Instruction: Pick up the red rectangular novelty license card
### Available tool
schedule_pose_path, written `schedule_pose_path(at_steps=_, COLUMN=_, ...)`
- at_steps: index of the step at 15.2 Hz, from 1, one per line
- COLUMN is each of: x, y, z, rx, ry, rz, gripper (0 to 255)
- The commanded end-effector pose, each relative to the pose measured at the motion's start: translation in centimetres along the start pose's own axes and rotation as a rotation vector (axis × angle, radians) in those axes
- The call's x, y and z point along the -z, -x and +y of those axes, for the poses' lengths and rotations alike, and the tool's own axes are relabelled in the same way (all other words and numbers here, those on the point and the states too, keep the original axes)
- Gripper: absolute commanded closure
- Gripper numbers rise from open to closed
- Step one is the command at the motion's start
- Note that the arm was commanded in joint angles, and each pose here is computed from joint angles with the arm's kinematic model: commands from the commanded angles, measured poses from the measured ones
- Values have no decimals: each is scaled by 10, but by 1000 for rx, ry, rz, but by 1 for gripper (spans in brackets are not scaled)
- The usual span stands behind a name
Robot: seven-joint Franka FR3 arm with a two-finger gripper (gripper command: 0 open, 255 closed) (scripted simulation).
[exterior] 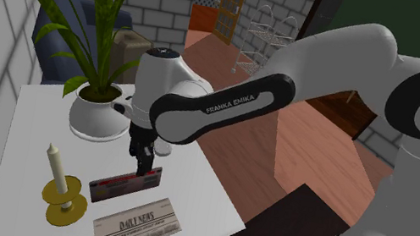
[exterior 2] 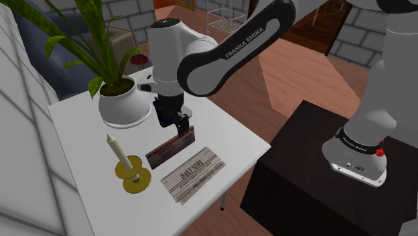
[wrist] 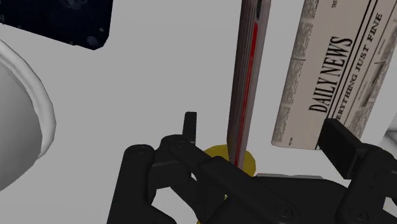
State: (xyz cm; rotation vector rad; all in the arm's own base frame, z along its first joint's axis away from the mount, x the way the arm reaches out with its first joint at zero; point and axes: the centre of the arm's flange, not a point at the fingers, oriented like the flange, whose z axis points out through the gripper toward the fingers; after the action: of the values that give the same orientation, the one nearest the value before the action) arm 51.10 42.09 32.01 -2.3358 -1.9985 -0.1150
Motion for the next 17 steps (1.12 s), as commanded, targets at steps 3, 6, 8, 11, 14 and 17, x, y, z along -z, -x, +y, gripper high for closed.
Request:
schedule_pose_path(at_steps=3, x=-22, y=-3, z=-2, rx=19, ry=-4, rz=0, gripper=0)
schedule_pose_path(at_steps=6, x=-38, y=-2, z=-2, rx=19, ry=-4, rz=0, gripper=0)
schedule_pose_path(at_steps=8, x=-46, y=-1, z=-2, rx=19, ry=-4, rz=0, gripper=0)
schedule_pose_path(at_steps=11, x=-46, y=-1, z=-2, rx=19, ry=-4, rz=0, gripper=255)
schedule_pose_path(at_steps=14, x=-46, y=-1, z=-2, rx=19, ry=-4, rz=0, gripper=255)
schedule_pose_path(at_steps=17, x=-46, y=-1, z=-2, rx=19, ry=-4, rz=0, gripper=255)
